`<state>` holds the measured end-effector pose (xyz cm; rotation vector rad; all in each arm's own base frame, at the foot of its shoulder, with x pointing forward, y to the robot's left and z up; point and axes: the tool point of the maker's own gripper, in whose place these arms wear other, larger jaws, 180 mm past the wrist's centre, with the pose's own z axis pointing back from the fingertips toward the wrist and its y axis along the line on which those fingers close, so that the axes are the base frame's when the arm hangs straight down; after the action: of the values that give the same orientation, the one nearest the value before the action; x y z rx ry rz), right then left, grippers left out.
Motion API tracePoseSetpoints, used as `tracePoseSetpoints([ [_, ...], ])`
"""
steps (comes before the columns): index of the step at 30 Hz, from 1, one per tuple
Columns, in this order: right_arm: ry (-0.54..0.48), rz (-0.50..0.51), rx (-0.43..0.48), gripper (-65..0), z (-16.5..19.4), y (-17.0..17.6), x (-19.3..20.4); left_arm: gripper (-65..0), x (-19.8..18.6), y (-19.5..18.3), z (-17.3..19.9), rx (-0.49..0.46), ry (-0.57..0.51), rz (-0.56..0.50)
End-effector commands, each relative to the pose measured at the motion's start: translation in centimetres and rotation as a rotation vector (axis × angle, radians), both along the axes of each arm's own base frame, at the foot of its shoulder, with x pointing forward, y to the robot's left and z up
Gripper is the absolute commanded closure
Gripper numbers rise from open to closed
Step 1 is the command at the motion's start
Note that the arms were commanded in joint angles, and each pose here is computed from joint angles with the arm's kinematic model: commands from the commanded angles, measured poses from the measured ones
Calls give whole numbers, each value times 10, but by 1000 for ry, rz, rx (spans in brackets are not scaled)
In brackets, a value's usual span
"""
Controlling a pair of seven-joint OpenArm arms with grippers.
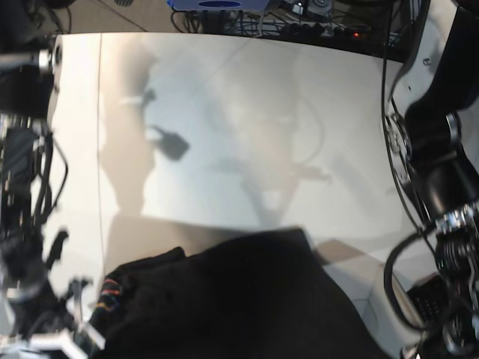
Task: Layout the t-shirt on the table in an organized manner, then fold the t-shirt properly
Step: 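Lift the shirt with both grippers and drag it to straighten it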
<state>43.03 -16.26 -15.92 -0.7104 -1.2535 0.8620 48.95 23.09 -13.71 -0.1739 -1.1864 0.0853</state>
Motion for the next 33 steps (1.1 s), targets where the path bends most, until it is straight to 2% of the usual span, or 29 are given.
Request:
tracePoseSetpoints([
  [1,26,-7,-5,0,-12,-1,-9,0,-11,7,-6,16,-1,18],
  [5,294,-4,70,0,-120,17,-62,0,-69,5,-85,109,134,-21],
  [9,564,-23,163,0,-217,39,-108,0,-122,13,-172,95,278,-2],
  [11,664,-33,197,0,-251,49,-126,0,-147,17,-213,74,345,11],
  [13,725,-34,231,0,-270,61,-141,0,-172,22,-249,53,412,31],
  [17,794,-35,275,0,-288,78,-170,0,-216,27,-292,39,510,51],
  [21,846,-38,319,0,-298,94,-196,0,-242,36,-308,54,541,66],
  [22,844,-39,325,-56,-296,95,-201,0,-247,38,-310,59,550,66],
  [24,818,-40,328,-206,-285,94,-206,0,-251,39,-311,61,556,70],
  [25,801,-41,331,-239,-277,93,-209,0,-253,44,-311,74,562,70],
  [27,747,-50,330,-233,-256,88,-208,0,-261,52,-312,98,578,70],
  [30,679,-141,329,-207,-235,56,-195,0,-268,63,-311,121,593,76],
  [33,605,-200,474,-203,-224,33,-162,0,-274,87,-304,120,582,148],
])
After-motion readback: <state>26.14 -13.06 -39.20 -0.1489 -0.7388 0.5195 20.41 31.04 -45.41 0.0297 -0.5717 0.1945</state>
